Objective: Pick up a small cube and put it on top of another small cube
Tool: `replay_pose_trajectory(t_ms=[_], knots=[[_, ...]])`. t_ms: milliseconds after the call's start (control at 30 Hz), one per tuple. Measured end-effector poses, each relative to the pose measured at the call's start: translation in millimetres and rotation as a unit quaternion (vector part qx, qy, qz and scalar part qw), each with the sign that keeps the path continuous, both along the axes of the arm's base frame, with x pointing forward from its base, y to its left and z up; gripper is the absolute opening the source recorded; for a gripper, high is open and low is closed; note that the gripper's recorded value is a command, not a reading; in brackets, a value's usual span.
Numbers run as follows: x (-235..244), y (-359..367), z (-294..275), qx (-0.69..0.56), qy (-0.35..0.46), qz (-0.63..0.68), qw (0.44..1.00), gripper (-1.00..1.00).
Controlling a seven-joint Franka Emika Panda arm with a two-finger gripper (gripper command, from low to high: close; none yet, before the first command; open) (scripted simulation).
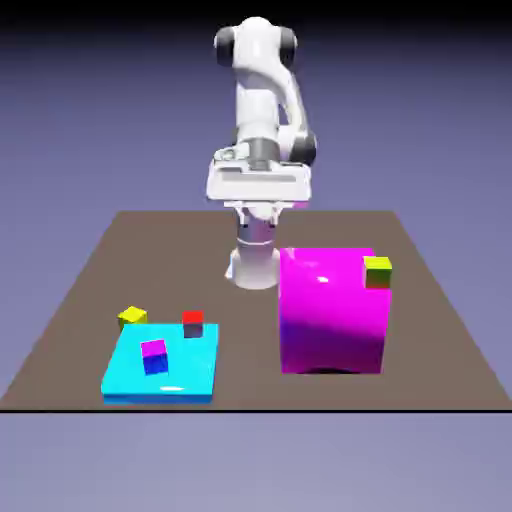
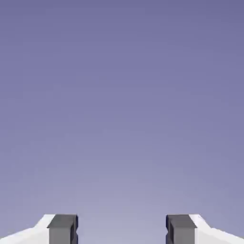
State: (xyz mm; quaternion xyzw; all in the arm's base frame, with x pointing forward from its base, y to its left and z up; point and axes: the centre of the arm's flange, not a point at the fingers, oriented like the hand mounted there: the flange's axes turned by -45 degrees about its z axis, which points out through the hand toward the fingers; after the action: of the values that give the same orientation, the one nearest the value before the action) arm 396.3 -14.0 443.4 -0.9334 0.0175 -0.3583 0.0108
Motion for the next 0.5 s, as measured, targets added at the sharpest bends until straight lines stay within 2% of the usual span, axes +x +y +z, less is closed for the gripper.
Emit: replay_pose_trajectory(t_ms=[100, 233, 367, 500], knots=[[11.0, -45.4, -40.1, 0.076, 0.078, -0.086, 0.990, 0.00], [11.2, -102.6, -96.5, 0.169, 0.173, -0.203, 0.949, 0.00], [-3.5, -155.3, -150.7, 0.249, 0.251, -0.317, 0.880, 0.00], [-34.0, -210.3, -197.5, 0.320, 0.302, -0.433, 0.787, 0.00]])
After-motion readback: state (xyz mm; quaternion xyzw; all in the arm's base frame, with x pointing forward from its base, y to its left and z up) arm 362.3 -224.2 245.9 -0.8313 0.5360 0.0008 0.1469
